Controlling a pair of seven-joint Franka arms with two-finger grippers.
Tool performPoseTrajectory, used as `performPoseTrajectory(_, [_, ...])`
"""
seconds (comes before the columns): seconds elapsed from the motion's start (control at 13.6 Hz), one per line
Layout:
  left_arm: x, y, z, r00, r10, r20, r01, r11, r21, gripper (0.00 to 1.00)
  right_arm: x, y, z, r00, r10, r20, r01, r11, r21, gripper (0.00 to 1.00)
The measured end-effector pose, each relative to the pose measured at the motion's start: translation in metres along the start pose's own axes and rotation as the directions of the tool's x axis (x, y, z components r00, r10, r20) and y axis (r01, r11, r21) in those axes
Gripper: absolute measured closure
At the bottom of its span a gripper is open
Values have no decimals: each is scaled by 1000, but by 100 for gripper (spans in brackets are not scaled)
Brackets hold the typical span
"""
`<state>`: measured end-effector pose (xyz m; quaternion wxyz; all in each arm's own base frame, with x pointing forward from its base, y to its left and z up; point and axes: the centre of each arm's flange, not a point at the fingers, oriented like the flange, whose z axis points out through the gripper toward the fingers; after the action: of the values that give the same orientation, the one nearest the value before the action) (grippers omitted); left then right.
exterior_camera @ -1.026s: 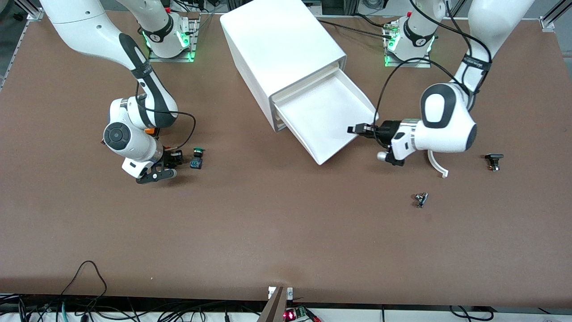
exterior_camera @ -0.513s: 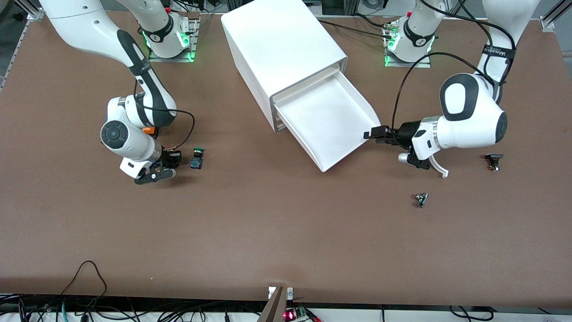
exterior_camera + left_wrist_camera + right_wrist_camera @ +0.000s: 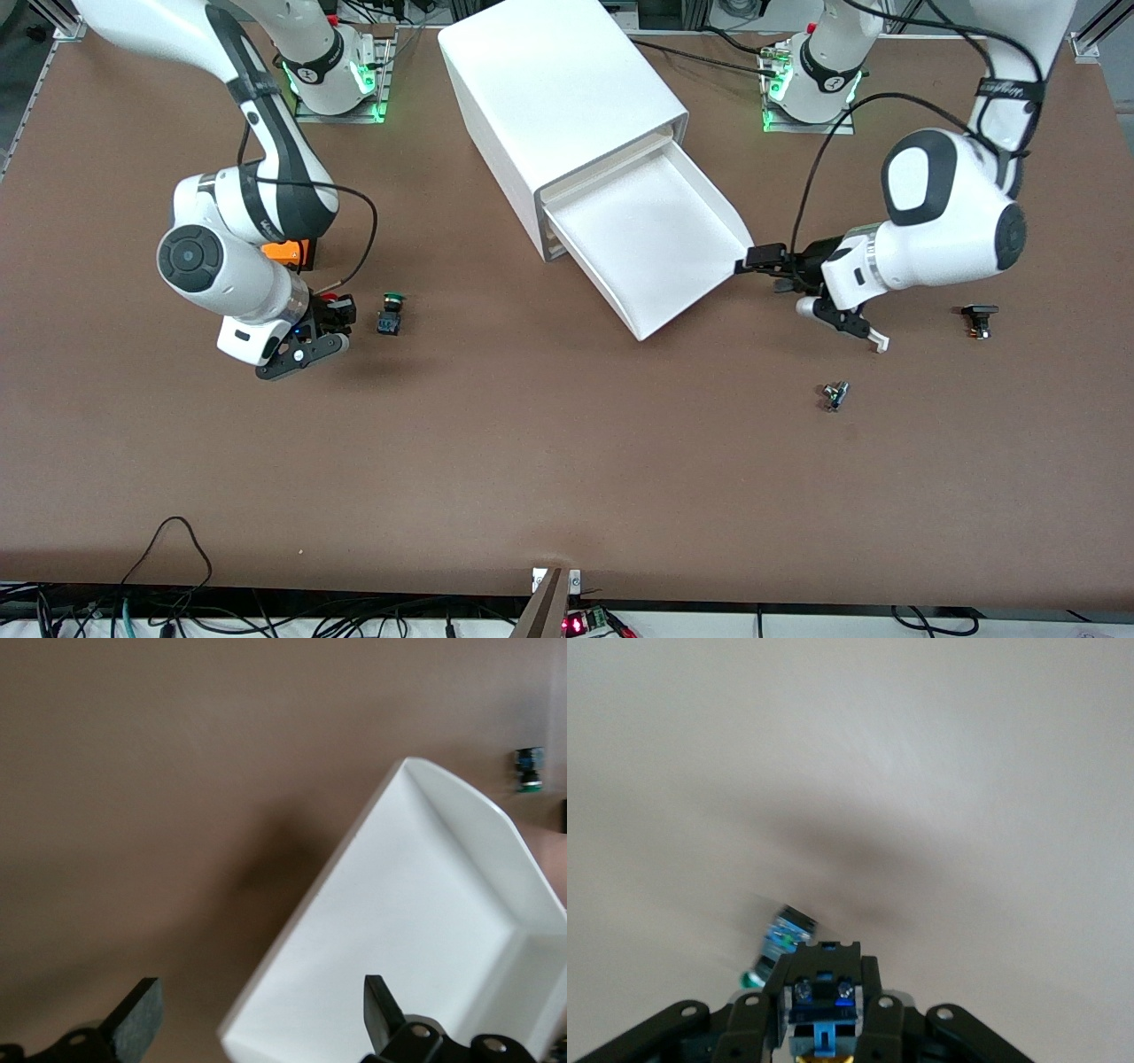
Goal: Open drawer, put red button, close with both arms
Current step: 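Release the drawer and raise the left gripper away from it, then carry the red button into the open drawer with the right gripper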
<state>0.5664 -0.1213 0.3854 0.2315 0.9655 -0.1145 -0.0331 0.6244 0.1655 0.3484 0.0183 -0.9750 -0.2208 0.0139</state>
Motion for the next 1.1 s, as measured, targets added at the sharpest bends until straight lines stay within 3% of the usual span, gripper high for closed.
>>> performPoseTrajectory(0.15, [2,10,-75,992,78,-96,-62,985,159,0,20,-33,-41,996,-67,-51,68,998,11,67])
performPoseTrajectory(0.22, [-4,15,-104,989,101,-112,-75,973,218,0,27,-51,-55,992,-100,-75,102,995,16,67])
performPoseTrajectory(0.44, [-35,22,-155,992,98,-75,-69,944,321,0,40,-102,-84,961,-239,-139,245,969,26,67])
performPoseTrajectory(0.59, [-60,27,-186,998,15,-53,6,924,383,0,46,-133,-103,910,-374,-181,383,924,15,67])
performPoseTrajectory(0.88, [-85,36,-221,989,-135,-58,146,861,487,0,57,-207,-128,715,-652,-252,667,744,-31,67])
performPoseTrajectory(1.1, [-84,31,-219,984,-165,-63,174,854,491,0,62,-260,-126,530,-805,-267,822,565,-72,67])
